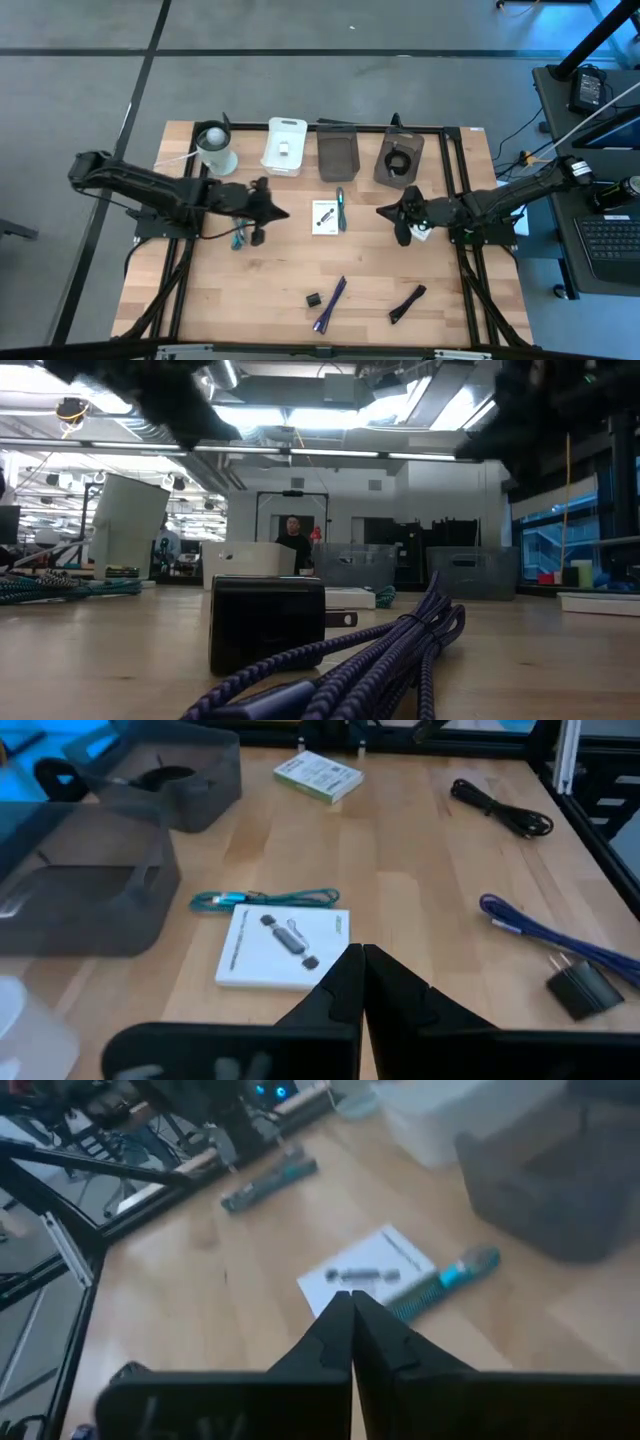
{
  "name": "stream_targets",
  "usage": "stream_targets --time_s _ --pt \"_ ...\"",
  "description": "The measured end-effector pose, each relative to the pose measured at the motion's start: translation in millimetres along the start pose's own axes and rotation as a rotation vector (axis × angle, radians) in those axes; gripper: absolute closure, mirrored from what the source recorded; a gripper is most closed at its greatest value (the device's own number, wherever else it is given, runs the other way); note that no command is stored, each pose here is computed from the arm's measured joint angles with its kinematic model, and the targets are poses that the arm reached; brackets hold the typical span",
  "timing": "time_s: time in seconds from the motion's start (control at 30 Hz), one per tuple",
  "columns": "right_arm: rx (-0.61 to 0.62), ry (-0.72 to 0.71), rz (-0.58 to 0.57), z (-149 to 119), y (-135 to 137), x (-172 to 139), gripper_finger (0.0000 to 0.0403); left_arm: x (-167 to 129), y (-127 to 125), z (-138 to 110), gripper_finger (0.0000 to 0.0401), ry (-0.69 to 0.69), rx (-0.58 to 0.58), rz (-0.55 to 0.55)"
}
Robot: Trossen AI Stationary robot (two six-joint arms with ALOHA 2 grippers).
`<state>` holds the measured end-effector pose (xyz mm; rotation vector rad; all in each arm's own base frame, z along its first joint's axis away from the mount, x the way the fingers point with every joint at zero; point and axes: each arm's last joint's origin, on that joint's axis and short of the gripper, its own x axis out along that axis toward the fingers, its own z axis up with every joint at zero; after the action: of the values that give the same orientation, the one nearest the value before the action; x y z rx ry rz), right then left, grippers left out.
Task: Pick and place items into bin
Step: Put the right blue charger cable into the right black bin
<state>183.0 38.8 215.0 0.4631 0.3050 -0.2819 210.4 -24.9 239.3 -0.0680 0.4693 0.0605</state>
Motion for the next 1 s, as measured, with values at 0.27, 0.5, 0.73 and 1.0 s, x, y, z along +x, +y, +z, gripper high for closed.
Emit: stream_targets --time_s 0.27,0.5,0.73,1.0 --pt "-0.044 0.021 -0.165 67 32 33 0.0402 -39 8 -30 0.0399 -0.105 0.035 -0.017" --pt "0.033 0.268 -0.423 114 48 79 0.0402 -63 13 -48 0.0399 -0.221 0.1 -0.074" --pt "0.17 0.455 -0.635 127 35 130 0.0387 -76 15 -52 0.0398 -0.304 0.166 -0.118" --pt "0.346 0.64 -0.728 92 9 177 0.0327 -77 14 -52 0.0398 -0.31 0.168 -0.17"
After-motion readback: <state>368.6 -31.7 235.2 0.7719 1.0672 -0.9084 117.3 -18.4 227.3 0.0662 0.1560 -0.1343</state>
